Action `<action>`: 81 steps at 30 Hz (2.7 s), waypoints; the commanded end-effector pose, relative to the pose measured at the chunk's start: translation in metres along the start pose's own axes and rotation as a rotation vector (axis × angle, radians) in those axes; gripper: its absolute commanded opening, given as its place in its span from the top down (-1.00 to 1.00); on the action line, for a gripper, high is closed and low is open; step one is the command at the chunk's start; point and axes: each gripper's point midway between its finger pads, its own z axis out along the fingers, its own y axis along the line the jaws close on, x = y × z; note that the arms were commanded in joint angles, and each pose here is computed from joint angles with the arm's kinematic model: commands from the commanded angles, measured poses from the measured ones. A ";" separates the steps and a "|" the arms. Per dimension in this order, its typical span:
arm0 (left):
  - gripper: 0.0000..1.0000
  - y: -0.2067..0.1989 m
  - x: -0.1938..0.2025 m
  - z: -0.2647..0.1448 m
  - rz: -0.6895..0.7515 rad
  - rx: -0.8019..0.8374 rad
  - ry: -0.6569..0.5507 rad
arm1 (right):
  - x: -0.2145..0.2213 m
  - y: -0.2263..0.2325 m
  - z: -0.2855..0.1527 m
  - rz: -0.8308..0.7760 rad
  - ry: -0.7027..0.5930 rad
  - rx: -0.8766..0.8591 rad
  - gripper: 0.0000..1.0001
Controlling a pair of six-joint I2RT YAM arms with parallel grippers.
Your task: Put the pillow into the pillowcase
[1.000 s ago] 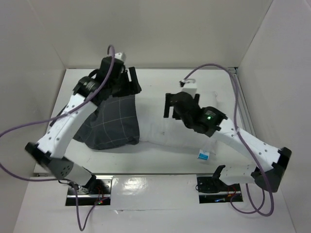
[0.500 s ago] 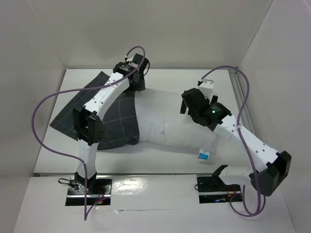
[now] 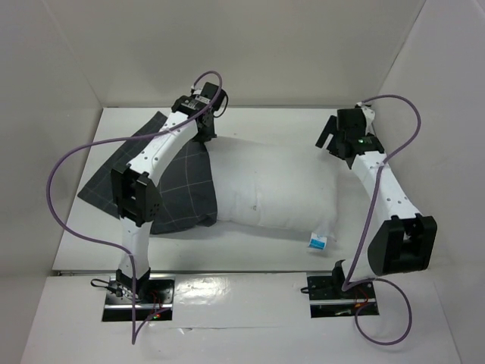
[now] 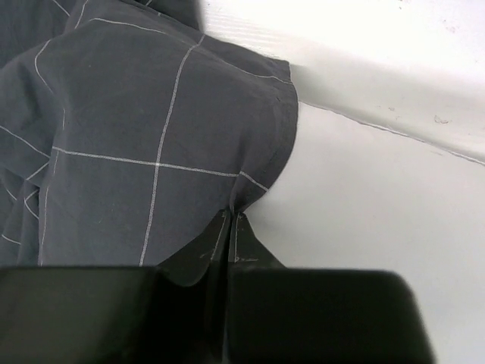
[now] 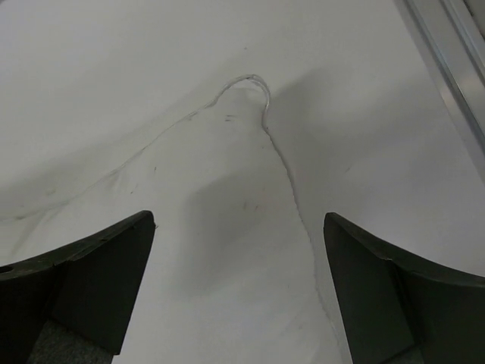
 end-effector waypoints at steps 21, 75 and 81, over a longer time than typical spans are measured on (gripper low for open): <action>1.00 -0.117 0.004 -0.118 0.185 0.585 -0.052 | 0.077 0.076 -0.072 0.058 0.104 -0.692 1.00; -0.41 0.076 0.212 -0.069 -0.117 0.113 -0.102 | 0.150 -0.002 -0.120 0.002 0.349 -0.457 -1.00; -0.35 0.077 0.177 -0.056 -0.178 0.078 -0.200 | 0.177 -0.002 -0.126 -0.029 0.482 -0.498 -1.00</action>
